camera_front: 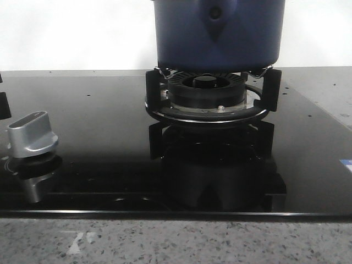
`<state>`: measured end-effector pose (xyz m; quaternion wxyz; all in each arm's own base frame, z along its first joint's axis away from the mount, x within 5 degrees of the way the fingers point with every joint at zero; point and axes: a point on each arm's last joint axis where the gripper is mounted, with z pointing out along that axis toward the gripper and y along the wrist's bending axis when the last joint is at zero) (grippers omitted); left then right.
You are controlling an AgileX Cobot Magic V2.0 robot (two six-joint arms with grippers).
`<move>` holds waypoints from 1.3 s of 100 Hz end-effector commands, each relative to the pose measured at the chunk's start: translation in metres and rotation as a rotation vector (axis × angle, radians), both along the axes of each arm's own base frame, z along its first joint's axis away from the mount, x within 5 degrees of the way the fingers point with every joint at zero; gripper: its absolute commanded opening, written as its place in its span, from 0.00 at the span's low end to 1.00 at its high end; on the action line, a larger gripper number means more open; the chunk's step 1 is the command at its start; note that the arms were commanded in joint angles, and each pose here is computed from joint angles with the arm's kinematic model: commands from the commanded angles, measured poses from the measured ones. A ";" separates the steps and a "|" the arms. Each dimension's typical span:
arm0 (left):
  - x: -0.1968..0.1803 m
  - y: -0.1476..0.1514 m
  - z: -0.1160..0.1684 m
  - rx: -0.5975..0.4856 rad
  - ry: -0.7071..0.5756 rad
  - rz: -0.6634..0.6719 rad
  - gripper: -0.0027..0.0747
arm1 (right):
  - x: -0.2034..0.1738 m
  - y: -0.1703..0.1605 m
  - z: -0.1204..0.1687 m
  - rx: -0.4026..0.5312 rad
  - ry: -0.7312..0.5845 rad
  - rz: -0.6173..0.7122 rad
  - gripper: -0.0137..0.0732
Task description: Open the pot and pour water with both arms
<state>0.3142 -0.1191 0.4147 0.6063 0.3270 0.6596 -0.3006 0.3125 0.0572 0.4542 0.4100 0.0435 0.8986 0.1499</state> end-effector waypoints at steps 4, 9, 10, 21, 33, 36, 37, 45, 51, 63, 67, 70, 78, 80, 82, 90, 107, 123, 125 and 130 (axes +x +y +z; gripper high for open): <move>-0.013 0.003 0.028 -0.107 -0.045 0.002 0.44 | -0.003 0.007 0.028 -0.013 -0.212 0.014 0.09; -0.013 0.003 0.028 -0.107 -0.045 0.002 0.44 | -0.001 0.010 0.029 -0.051 -0.245 0.016 0.09; -0.013 0.003 0.028 -0.107 -0.045 0.002 0.44 | -0.001 0.011 0.030 -0.056 -0.251 0.018 0.09; -0.013 0.003 0.028 -0.107 -0.045 0.002 0.44 | 0.002 0.016 0.031 -0.150 -0.302 0.023 0.09; -0.012 0.005 0.028 -0.106 -0.046 0.011 0.44 | 0.004 0.019 0.033 -0.220 -0.349 0.027 0.09; -0.011 0.007 0.028 -0.105 -0.046 0.015 0.44 | 0.004 0.019 0.033 -0.230 -0.360 0.024 0.09; -0.011 0.007 0.028 -0.105 -0.046 0.017 0.44 | 0.005 0.019 0.033 -0.232 -0.363 0.024 0.09; -0.010 0.008 0.028 -0.105 -0.047 0.022 0.44 | 0.006 0.019 0.034 -0.239 -0.385 0.022 0.09; -0.010 0.011 0.028 -0.105 -0.047 0.027 0.44 | 0.007 0.018 0.035 -0.266 -0.401 0.017 0.09; -0.008 0.015 0.028 -0.102 -0.048 0.042 0.44 | 0.008 0.018 0.038 -0.285 -0.429 0.015 0.09; -0.007 0.018 0.028 -0.102 -0.049 0.051 0.44 | 0.008 0.018 0.039 -0.287 -0.441 0.016 0.09; -0.007 0.020 0.028 -0.102 -0.049 0.058 0.44 | 0.008 0.018 0.039 -0.290 -0.451 0.016 0.09; -0.005 0.025 0.028 -0.101 -0.050 0.073 0.44 | 0.011 0.019 0.039 -0.295 -0.465 0.018 0.09; -0.005 0.026 0.028 -0.101 -0.050 0.076 0.44 | 0.011 0.020 0.039 -0.295 -0.469 0.018 0.09; -0.004 0.027 0.028 -0.101 -0.050 0.079 0.44 | 0.012 0.019 0.039 -0.298 -0.473 0.018 0.09; -0.003 0.032 0.028 -0.101 -0.051 0.092 0.44 | 0.015 0.021 0.037 -0.307 -0.470 0.020 0.10; -0.003 0.032 0.028 -0.101 -0.051 0.094 0.44 | 0.021 0.026 0.035 -0.386 -0.508 0.034 0.10; -0.003 0.032 0.028 -0.101 -0.051 0.094 0.44 | 0.019 0.043 0.039 -0.524 -0.594 0.083 0.10; -0.003 0.032 0.028 -0.101 -0.051 0.094 0.44 | 0.019 0.046 0.039 -0.539 -0.601 0.092 0.10; -0.003 0.032 0.028 -0.101 -0.051 0.094 0.44 | 0.018 0.053 0.039 -0.597 -0.622 0.109 0.10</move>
